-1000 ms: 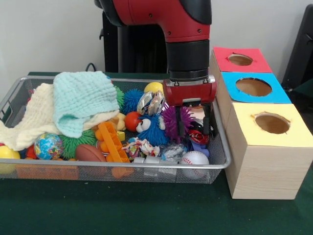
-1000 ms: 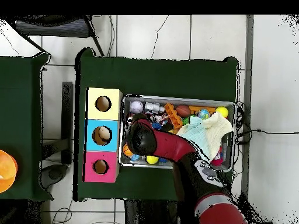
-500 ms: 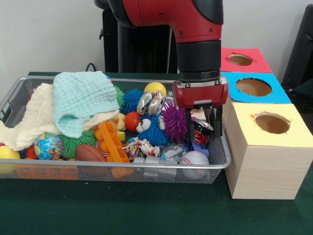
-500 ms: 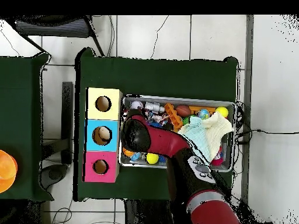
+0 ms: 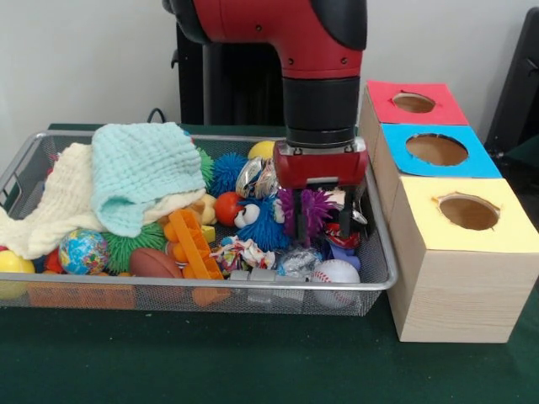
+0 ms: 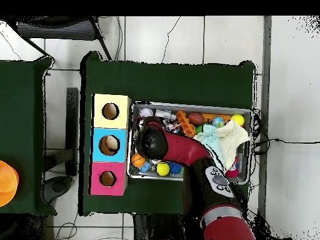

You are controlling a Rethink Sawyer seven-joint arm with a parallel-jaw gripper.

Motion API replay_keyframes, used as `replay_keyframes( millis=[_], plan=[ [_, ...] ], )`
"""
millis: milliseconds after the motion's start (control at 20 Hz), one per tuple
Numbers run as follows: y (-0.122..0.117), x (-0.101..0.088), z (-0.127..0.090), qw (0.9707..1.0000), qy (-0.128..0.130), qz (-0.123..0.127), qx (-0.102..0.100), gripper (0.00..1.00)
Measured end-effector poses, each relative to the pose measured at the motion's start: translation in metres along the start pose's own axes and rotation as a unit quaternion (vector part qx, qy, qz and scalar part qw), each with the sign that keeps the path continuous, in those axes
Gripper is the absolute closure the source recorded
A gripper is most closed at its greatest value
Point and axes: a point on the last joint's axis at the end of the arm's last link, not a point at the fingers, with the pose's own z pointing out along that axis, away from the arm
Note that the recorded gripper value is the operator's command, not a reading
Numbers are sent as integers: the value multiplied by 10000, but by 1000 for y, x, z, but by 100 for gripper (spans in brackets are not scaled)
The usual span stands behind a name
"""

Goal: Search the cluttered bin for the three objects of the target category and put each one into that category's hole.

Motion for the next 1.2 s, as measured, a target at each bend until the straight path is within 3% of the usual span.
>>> replay_keyframes(
  millis=[300,650,900,1200],
  plan=[
    [-28,-4,2,9997,200,100,121,0],
    [-58,-8,7,9992,226,299,170,0],
    [-72,10,26,9983,394,395,146,0],
    [-68,41,52,9969,685,396,47,0]
  ],
)
